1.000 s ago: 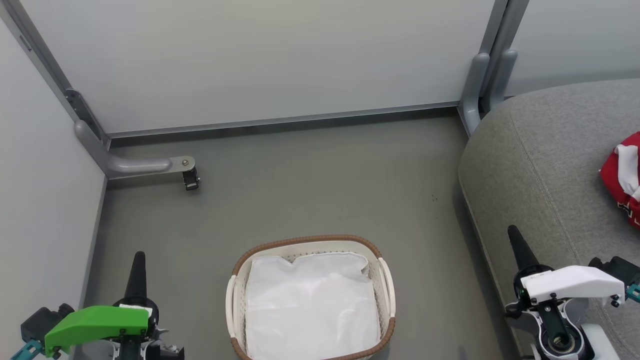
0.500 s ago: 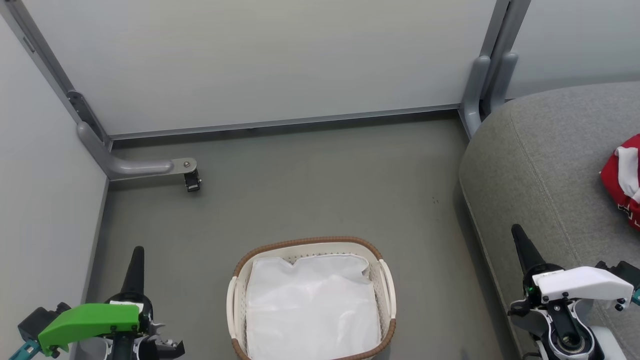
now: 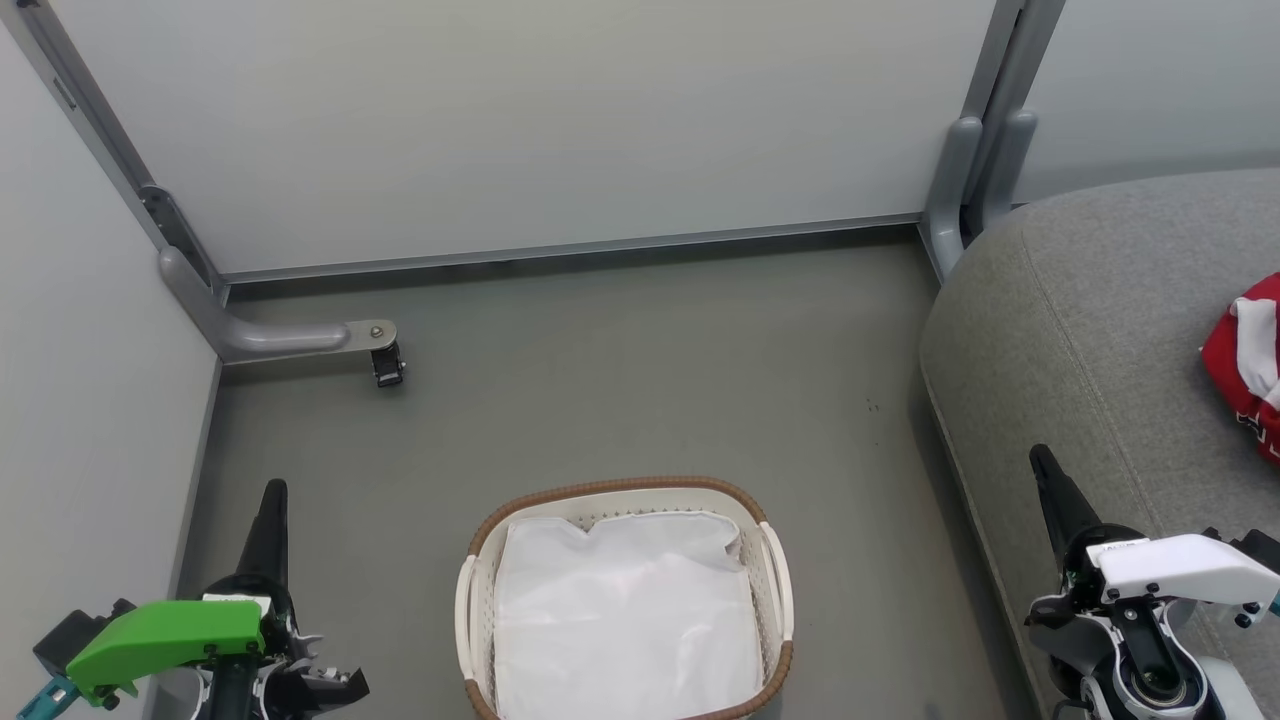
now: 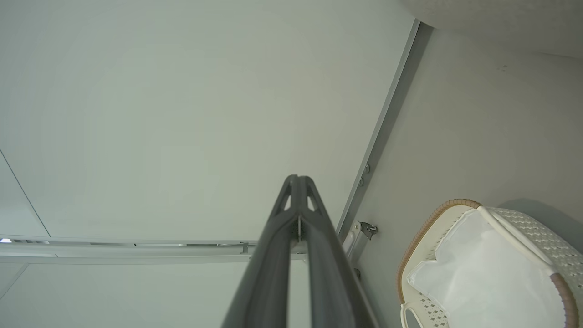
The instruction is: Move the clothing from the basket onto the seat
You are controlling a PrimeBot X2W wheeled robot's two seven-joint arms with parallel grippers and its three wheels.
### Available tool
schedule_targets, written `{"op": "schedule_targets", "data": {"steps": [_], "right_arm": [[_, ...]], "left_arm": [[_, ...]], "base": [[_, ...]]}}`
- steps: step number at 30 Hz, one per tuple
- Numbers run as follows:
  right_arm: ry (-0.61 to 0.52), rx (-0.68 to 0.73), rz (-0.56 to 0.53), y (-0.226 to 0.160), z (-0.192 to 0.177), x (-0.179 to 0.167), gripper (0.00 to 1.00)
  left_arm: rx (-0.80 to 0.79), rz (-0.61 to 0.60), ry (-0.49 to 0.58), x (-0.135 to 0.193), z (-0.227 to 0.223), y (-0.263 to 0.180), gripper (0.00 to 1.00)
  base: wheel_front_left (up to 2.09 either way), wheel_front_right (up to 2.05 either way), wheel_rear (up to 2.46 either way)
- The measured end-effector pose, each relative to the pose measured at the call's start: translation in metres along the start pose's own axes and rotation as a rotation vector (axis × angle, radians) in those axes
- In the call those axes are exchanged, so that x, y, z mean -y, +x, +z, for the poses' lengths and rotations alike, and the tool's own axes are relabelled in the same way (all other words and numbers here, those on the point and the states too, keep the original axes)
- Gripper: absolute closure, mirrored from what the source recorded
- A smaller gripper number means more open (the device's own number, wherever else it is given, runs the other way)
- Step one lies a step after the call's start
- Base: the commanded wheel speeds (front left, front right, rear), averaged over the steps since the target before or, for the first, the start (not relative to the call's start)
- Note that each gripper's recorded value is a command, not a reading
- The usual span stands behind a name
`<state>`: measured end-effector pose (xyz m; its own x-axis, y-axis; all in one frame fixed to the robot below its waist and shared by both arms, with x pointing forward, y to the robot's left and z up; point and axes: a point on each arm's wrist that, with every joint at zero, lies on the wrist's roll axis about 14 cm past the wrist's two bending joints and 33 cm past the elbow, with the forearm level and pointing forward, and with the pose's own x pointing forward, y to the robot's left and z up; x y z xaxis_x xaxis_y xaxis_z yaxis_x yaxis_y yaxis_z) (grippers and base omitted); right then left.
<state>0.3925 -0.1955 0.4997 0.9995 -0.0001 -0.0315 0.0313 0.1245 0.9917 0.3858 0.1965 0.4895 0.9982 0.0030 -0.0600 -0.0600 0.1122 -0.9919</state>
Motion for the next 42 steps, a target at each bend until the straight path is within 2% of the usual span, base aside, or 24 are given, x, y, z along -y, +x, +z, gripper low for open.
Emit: {"op": "schedule_targets", "data": {"steps": [20,42], "right_arm": [[0.13,0.001,0.033,-0.003,0.004,-0.008,1.0],[0.13,0.001,0.033,-0.003,0.004,-0.008,1.0]], "left_arm": [[-0.001,-0.049,-0.118,0.014,0.004,0.001,1.0],[-0.001,-0.05,-0.118,0.014,0.004,0.001,1.0]], "base": [[0.0,0.0,0.0],[0.0,0.0,0.0]]}}
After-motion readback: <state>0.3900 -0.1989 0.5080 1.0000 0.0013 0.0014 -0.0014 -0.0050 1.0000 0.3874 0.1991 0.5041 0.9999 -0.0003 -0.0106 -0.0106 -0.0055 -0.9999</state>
